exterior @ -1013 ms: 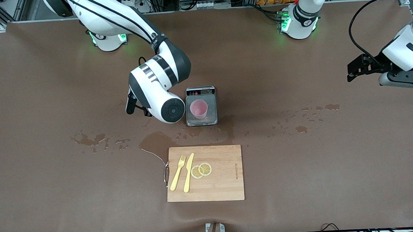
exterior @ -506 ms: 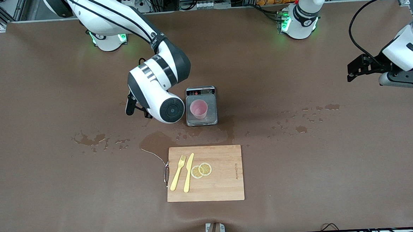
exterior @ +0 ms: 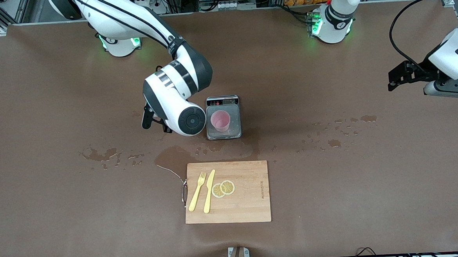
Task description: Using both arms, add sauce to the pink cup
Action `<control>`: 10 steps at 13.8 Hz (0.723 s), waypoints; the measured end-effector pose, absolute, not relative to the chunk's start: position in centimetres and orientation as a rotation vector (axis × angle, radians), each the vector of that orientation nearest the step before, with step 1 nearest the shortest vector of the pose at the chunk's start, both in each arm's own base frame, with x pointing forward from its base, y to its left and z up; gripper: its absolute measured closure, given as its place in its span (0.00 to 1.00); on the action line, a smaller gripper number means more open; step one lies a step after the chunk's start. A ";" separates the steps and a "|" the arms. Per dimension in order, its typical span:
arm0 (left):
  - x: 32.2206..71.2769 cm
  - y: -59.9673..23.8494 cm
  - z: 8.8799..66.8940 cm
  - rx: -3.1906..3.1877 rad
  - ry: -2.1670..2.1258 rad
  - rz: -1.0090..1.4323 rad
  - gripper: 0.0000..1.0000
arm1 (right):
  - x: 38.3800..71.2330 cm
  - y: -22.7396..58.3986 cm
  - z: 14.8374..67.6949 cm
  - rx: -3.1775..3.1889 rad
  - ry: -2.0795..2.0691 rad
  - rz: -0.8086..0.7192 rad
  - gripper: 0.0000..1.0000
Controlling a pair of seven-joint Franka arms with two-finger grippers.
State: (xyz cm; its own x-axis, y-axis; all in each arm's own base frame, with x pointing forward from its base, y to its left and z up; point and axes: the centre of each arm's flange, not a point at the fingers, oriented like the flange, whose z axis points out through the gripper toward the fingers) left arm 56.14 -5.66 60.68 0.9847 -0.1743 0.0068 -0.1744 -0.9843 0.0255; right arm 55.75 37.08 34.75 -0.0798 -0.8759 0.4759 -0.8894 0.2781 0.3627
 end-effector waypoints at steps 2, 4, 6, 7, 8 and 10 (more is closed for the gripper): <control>56.2 -5.6 60.7 3.104 -0.272 0.007 0.00 | 55.7 37.4 34.7 1.593 -1.939 0.028 0.65; 56.2 -5.6 60.6 3.104 -0.271 0.006 0.00 | 55.6 38.1 34.6 1.616 -1.944 0.031 0.65; 56.2 -5.6 60.6 3.104 -0.271 0.004 0.00 | 55.3 38.6 34.5 1.627 -1.940 0.034 0.65; 56.2 -5.6 60.5 3.104 -0.271 0.002 0.00 | 55.3 38.7 34.4 1.628 -1.939 0.034 0.65; 56.2 -5.6 60.5 3.104 -0.270 0.001 0.00 | 55.3 38.7 34.3 1.628 -1.940 0.034 0.65; 56.3 -5.6 60.4 3.104 -0.270 0.000 0.00 | 55.4 38.6 34.3 1.626 -1.942 0.035 0.65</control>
State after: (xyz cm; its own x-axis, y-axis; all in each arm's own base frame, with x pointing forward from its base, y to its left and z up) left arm 56.26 -5.59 60.42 0.9850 -0.1728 0.0022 -0.1727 -0.9846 0.0259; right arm 55.43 38.58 34.29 -0.0704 -0.8880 0.4545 -0.9038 0.2496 0.3477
